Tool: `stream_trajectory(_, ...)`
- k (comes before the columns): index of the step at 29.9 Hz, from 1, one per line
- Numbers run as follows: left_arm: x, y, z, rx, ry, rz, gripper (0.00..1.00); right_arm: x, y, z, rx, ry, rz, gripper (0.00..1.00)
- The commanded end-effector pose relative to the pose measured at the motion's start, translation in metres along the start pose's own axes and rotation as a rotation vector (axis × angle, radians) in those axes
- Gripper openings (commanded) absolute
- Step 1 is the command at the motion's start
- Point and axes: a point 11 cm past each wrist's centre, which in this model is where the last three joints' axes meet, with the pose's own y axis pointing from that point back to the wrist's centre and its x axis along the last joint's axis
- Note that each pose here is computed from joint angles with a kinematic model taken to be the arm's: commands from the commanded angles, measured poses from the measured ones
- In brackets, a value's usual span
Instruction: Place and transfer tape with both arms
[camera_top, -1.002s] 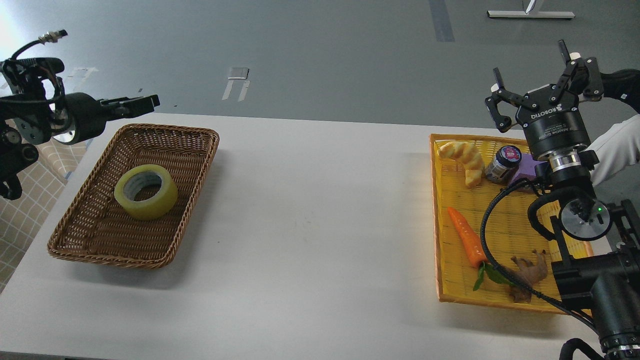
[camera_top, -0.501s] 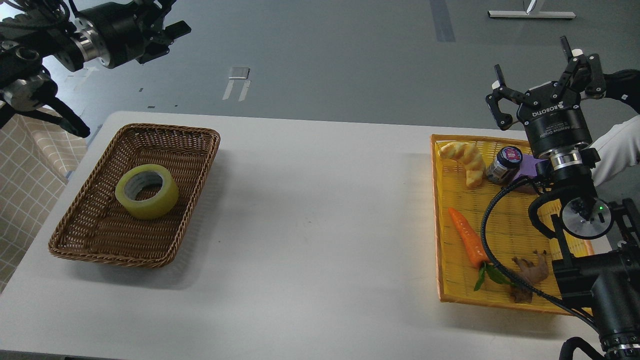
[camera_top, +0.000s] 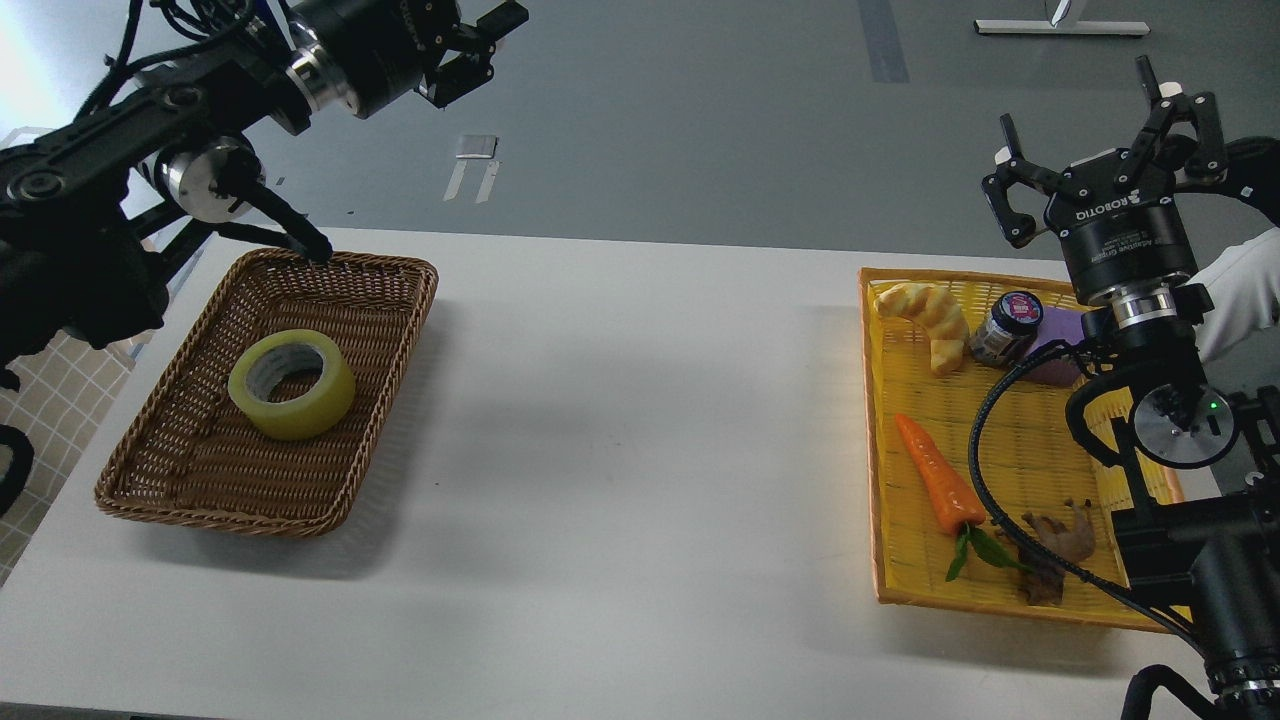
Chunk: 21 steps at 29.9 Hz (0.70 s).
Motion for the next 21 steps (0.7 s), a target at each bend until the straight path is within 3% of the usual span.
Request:
stream_trajectory(1,-0.013,-0.007,-0.003,-0.087,0.127,-0.009,0.98,-0.003,-0.004,-0.001,-0.001,0.005,-0.010,1.00)
stream_trajectory(7,-0.031,-0.009,-0.013,-0.204,0.323,-0.053,0.98,-0.004,-0.008,-0.014,0.003,0.038,-0.021,1.00)
stream_trajectory(15,-0.033,-0.002,-0.033,-0.315,0.521,0.028,0.98,-0.007,-0.011,-0.017,0.003,0.042,-0.029,1.00)
stream_trajectory(21,-0.039,0.007,-0.057,-0.305,0.587,0.056,0.98,-0.009,-0.015,-0.016,-0.002,0.043,-0.034,1.00)
